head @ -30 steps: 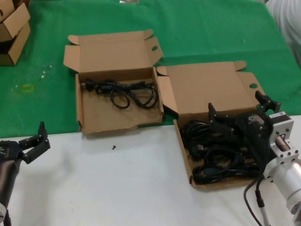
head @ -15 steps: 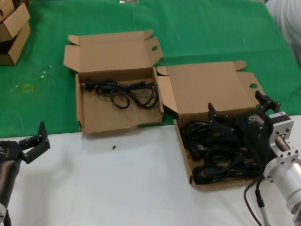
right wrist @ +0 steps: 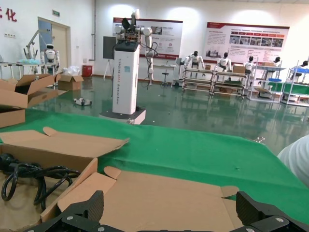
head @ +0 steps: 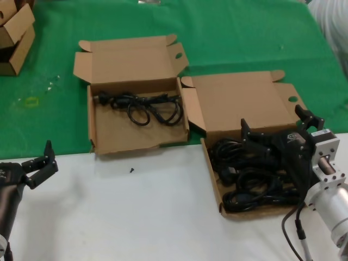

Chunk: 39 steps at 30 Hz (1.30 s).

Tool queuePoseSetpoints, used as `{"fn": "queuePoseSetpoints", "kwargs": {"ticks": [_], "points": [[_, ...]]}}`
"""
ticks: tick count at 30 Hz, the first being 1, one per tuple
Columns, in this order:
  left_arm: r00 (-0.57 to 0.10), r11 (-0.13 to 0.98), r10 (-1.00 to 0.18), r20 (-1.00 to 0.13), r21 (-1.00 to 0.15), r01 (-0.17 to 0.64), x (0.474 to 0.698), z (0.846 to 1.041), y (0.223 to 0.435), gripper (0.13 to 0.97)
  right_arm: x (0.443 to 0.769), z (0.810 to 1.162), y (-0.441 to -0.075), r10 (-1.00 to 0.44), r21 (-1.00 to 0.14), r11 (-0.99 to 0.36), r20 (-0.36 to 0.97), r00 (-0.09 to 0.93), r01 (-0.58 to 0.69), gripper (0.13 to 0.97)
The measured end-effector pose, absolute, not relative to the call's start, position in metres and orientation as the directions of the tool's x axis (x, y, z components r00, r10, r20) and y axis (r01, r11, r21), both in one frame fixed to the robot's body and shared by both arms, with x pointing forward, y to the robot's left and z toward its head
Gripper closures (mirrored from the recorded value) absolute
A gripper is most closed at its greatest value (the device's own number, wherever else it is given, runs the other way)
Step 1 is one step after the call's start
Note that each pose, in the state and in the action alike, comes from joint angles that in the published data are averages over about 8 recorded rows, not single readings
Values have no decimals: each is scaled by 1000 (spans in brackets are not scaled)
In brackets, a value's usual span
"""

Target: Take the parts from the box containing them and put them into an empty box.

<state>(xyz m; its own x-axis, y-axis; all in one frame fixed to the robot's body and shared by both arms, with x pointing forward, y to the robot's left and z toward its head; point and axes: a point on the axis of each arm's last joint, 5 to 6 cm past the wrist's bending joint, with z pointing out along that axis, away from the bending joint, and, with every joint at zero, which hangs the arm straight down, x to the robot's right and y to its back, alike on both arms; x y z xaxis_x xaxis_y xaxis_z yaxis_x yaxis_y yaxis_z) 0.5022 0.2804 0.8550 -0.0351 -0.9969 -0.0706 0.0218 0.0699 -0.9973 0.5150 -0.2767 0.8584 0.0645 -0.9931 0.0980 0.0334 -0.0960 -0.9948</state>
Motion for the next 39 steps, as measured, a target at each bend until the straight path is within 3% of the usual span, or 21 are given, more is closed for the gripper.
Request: {"fn": "queuePoseSetpoints", "kwargs": {"ticks": [39], "points": [[-35,70,-997,-71,-997,22,502,855,280,132,515,858,-277,-993,-995,-96,98,64,33,130]]}}
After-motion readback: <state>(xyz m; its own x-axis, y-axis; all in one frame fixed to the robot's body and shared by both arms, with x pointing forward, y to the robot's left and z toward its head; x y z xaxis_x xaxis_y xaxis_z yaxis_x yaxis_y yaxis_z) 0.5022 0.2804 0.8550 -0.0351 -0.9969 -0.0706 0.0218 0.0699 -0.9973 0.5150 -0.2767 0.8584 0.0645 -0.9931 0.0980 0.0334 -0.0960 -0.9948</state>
